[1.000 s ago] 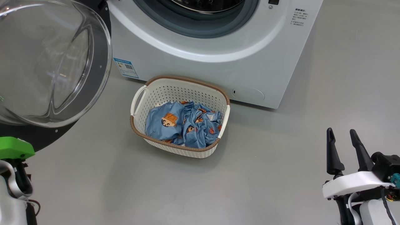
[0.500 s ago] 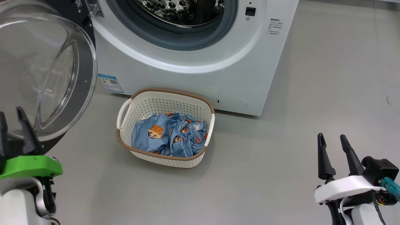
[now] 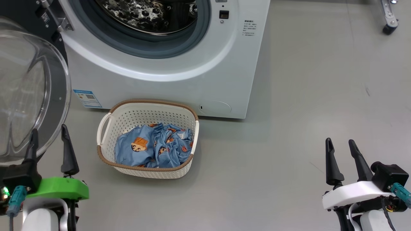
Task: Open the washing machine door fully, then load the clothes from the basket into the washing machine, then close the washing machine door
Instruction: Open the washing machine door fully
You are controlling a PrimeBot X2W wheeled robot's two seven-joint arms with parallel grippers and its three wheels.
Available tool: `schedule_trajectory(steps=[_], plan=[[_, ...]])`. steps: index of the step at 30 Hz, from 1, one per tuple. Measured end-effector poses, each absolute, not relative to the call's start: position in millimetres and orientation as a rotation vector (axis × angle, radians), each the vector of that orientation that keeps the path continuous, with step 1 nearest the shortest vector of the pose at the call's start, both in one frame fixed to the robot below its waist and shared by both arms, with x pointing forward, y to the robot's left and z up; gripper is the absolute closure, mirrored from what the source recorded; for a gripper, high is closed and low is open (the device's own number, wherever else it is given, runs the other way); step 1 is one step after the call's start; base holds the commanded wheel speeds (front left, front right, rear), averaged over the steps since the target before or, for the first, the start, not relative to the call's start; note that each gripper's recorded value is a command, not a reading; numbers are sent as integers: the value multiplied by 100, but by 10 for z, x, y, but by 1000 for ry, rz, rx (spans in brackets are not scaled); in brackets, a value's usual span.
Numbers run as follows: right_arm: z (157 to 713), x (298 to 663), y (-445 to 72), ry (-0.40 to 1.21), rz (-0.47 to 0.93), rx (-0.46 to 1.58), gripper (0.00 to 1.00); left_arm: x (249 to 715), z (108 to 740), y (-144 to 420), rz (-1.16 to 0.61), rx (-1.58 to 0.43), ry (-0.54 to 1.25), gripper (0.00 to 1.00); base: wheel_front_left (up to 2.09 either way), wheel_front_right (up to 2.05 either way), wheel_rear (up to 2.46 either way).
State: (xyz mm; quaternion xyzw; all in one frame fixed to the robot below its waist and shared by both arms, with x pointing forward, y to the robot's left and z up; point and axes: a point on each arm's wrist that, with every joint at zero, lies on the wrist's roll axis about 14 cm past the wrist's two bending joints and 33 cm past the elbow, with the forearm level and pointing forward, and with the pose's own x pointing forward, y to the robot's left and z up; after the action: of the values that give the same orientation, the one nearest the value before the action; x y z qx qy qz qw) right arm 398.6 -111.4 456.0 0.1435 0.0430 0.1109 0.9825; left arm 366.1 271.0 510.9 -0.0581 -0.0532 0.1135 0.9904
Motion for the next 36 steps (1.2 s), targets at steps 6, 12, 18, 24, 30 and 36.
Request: schedule_trajectory(steps=[6, 12, 18, 24, 30, 36], plan=[[4592, 3927, -1267, 73, 181, 283, 0, 3703, 4977, 2423, 141, -111, -63, 0, 0, 0, 0], [4675, 3875, -1357, 46, 161, 264, 0, 3731, 4905, 2203, 74, -118, -40, 0, 0, 0, 0], [4768, 3834, -1419, 16, 150, 245, 0, 3734, 4846, 2034, 25, -124, -21, 0, 0, 0, 0], [4849, 3812, -1483, -11, 135, 233, 0, 3749, 4854, 1881, -20, -136, -21, 0, 0, 0, 0], [4904, 3801, -1499, -28, 133, 224, 0, 3748, 4864, 1824, -37, -139, -23, 0, 0, 0, 0], [4937, 3791, -1502, -38, 135, 214, 0, 3708, 4831, 1803, -43, -139, -12, 0, 0, 0, 0]])
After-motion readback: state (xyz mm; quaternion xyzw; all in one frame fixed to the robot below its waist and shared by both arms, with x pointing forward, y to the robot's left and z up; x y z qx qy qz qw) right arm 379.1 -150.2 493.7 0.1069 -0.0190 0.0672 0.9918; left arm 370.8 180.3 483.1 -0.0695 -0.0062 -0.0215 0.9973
